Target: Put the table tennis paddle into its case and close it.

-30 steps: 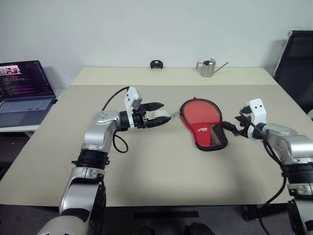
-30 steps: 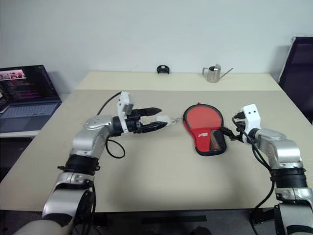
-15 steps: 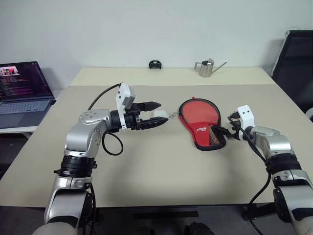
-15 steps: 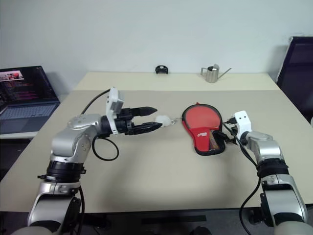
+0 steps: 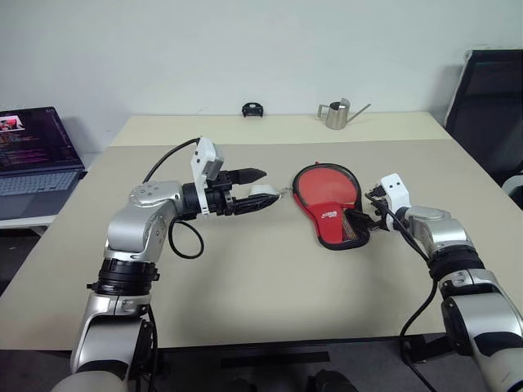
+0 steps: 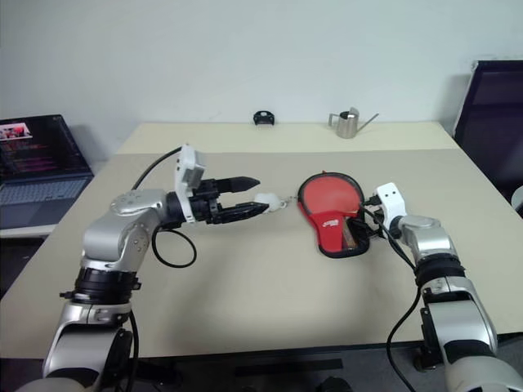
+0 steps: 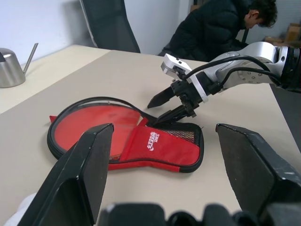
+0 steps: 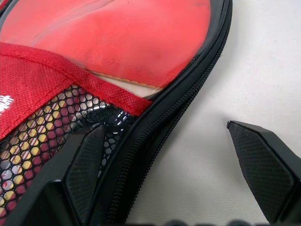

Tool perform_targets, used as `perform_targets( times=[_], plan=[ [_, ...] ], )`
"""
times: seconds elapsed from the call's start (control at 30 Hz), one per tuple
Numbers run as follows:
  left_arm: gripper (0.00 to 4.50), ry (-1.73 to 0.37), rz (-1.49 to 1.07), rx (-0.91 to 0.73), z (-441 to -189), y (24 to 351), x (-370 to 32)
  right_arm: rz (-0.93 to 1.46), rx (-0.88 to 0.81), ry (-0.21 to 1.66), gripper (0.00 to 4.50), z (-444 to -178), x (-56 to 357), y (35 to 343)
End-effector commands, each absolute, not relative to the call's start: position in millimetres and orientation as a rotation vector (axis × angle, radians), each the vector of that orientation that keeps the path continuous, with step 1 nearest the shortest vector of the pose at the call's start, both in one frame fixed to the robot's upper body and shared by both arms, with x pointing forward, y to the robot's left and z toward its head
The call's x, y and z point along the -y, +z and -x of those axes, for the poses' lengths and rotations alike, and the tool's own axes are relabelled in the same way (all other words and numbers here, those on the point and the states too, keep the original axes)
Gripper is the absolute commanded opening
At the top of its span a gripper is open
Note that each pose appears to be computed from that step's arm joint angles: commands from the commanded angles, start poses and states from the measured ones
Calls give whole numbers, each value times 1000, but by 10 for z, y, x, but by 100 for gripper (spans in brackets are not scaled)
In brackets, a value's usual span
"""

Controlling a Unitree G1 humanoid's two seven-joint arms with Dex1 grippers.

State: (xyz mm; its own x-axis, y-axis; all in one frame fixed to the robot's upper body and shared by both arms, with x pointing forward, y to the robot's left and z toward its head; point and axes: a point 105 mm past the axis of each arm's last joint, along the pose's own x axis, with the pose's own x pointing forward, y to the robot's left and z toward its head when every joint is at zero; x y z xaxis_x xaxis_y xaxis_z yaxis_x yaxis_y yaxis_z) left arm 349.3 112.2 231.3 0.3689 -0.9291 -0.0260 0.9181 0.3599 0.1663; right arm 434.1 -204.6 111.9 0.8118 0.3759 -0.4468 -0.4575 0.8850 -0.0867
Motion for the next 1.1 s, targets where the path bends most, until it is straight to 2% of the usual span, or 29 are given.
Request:
perform_targets(
  times=[0.03, 0.33, 0.43, 0.47, 0.87, 1.1],
  plan=[
    [381, -1181, -193, 132, -3481, 2449, -1156, 200, -534, 470, 385, -4275, 2007, 877],
    [381, -1178, -198, 128, -3497, 2422, -1158, 183, -595, 504, 95, -4228, 1859, 700],
    [381, -1178, -198, 123, -3499, 2406, -1164, 184, -603, 502, 17, -4221, 1836, 667],
    [381, -1178, -198, 120, -3498, 2398, -1170, 177, -605, 500, 4, -4220, 1827, 660],
    [381, -1158, -268, -7, -3445, 2149, -1465, -16, -588, 460, 4, -4192, 1797, 821],
    [381, -1186, -284, -72, -3333, 2041, -1545, -65, -573, 507, 4, -3991, 1701, 1053]
  ],
)
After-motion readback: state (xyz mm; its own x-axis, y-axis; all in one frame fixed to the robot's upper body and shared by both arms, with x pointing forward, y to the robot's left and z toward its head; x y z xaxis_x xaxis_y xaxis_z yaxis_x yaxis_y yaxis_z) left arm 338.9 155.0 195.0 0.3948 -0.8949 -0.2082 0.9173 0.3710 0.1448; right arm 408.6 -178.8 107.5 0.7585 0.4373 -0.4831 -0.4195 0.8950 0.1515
